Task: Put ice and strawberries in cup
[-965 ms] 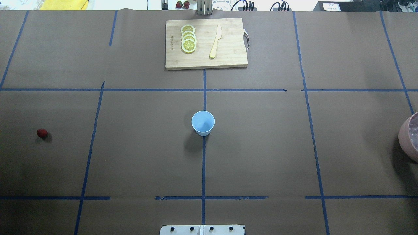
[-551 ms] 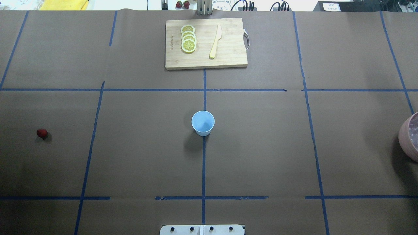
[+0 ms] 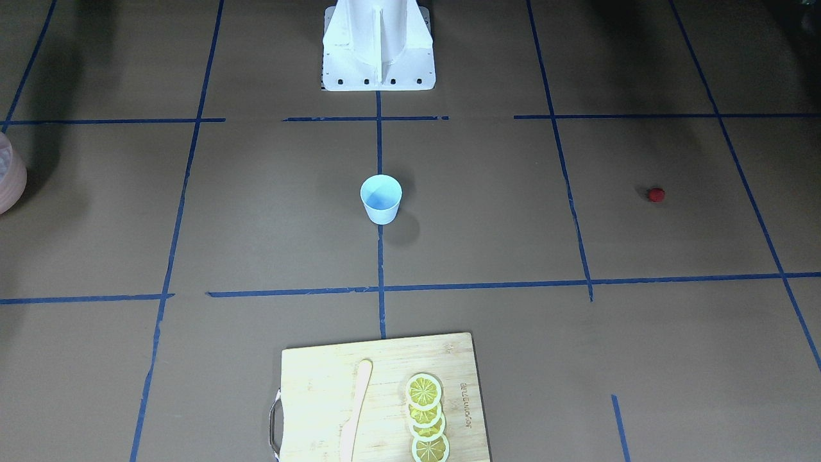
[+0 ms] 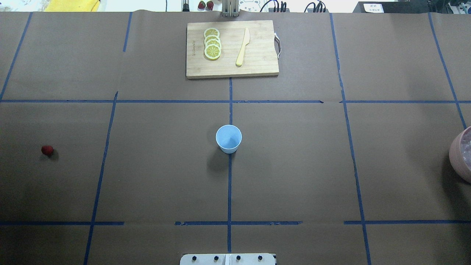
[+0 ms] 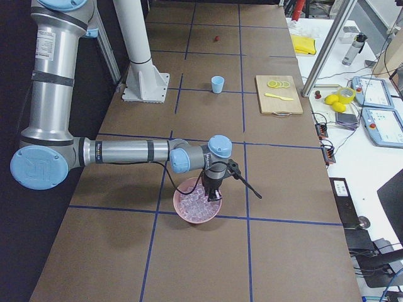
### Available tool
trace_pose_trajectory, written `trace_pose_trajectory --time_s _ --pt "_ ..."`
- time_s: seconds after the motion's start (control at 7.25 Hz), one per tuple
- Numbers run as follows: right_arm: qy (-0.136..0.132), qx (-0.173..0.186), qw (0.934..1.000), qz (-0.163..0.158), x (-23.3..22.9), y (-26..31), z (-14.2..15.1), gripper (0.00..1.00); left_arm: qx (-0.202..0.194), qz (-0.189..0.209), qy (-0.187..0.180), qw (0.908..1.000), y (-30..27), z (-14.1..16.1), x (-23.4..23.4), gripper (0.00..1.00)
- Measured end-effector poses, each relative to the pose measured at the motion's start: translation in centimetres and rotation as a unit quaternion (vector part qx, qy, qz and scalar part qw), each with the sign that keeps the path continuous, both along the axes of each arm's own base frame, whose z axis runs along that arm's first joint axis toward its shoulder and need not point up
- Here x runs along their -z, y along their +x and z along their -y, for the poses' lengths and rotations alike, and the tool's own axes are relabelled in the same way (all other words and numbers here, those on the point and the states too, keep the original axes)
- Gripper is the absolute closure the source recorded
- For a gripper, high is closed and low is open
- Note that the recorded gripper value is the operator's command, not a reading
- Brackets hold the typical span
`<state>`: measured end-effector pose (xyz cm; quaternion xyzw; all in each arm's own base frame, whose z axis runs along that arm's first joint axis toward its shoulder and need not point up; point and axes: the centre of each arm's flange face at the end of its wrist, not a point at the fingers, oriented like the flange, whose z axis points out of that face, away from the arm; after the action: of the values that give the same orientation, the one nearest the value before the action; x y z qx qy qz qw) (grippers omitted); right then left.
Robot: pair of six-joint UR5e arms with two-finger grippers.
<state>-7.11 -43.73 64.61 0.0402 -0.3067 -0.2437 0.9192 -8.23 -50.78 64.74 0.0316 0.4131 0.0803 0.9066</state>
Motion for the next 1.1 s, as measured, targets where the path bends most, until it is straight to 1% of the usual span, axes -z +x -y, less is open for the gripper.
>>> trace_pose_trajectory --time_s 0.14,0.28,0.55,0.83,0.96,1.1 --pt "0.0 -0.004 1.0 0.002 1.9 0.6 0.2 1.0 0.0 0.0 0.0 1.0 0.0 0.0 0.0 0.0" --pt "0.001 -0.002 1.0 0.001 5.1 1.5 0.7 1.0 0.0 -0.001 -0.001 1.0 0.0 0.0 0.0 0.0" --pt "0.007 0.0 1.0 -0.001 13.2 3.1 3.4 1.0 0.001 -0.001 -0.001 1.0 0.0 0.0 0.0 0.0" --pt "0.01 -0.005 0.9999 0.001 20.4 3.0 6.7 1.0 0.001 -0.001 -0.001 1.0 0.0 0.0 -0.1 0.0" --pt "0.006 -0.01 0.9999 0.01 24.0 2.5 8.2 1.0 0.001 -0.001 -0.002 1.0 0.0 -0.1 -0.2 0.0" --pt "-0.004 -0.022 0.9993 0.029 27.1 1.7 9.3 1.0 0.001 -0.001 -0.003 1.0 0.0 -0.2 -0.3 0.0"
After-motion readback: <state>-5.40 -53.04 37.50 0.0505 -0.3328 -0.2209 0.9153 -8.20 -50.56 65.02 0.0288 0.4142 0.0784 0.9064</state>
